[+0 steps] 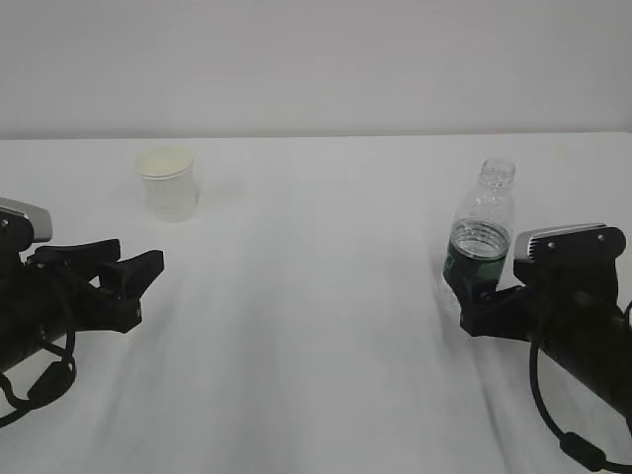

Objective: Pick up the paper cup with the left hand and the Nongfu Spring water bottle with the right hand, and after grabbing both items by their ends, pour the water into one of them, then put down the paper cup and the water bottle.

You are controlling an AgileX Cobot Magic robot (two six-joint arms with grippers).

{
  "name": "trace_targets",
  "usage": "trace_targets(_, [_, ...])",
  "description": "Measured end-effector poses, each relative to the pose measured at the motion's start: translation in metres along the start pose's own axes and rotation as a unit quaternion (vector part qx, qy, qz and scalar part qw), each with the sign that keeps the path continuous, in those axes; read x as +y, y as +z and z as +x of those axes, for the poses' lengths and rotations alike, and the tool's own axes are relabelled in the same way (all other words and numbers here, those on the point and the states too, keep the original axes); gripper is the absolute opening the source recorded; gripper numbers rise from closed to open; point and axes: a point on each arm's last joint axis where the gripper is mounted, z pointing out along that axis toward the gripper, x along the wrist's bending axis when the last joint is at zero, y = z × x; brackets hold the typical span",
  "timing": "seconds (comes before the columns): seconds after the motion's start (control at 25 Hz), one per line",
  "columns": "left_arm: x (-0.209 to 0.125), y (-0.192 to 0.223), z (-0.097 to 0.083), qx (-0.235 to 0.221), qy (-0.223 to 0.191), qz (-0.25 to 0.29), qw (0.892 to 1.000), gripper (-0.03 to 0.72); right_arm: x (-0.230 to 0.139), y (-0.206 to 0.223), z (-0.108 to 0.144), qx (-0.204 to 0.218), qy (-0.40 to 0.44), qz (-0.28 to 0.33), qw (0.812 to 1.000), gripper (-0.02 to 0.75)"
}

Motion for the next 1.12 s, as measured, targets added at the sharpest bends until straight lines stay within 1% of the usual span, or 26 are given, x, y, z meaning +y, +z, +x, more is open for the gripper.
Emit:
trace_targets(0.24, [0.0, 0.0, 0.0, -0.002, 0.001, 0.0, 1.0, 0.426, -0.007, 0.019, 0.0, 0.003, 0.002, 0.005, 1.0, 0.669])
trace_targets(0.48, [0.0, 0.0, 0.0, -0.003, 0.001, 0.0, 1.0, 0.425, -0.005, 0.032, 0.0, 0.0, 0.013, -0.005, 1.0, 0.664])
trace_targets(0.88, [0.0, 0.0, -0.002, -0.009, 0.004, 0.001, 1.0, 0.425, 0.005, 0.042, 0.0, 0.001, 0.013, -0.03, 0.999, 0.648])
trace_targets(1.12, [0.0, 0.0, -0.002, -0.012, 0.005, 0.002, 1.0, 0.425, 0.007, 0.044, 0.0, -0.002, 0.015, -0.034, 0.999, 0.641])
